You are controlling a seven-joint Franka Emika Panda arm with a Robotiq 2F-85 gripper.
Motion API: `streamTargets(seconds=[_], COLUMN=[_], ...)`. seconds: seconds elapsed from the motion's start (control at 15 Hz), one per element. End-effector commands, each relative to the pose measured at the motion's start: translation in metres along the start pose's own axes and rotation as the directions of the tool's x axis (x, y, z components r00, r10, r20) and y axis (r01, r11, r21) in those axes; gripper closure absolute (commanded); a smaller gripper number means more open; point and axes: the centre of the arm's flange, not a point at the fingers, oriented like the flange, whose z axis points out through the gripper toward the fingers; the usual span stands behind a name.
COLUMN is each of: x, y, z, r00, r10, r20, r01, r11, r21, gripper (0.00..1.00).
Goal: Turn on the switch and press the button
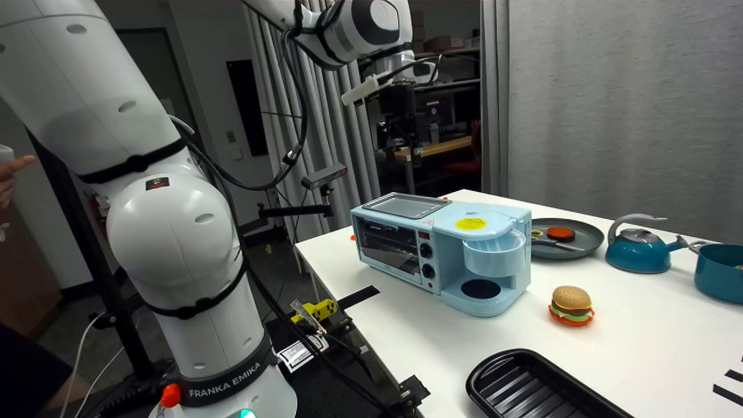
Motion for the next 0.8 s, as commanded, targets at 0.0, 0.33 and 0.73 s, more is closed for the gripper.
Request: streamTargets(seconds=[0.0,0.33,0.73], x=[-0.001,-0.005,-0.012], y=[0.000,-0.004,-0.006], z=[0.004,0.017,0.044], r00=[1.000,1.000,0.999], r10=[-0.009,-0.016,-0.034], r20=[-0.003,0.009,0.005], r01=[0.009,0.016,0.033], r11=[1.000,1.000,0.999], r21=[0.001,0.008,0.015], gripper=[0.00,0.00,0.00])
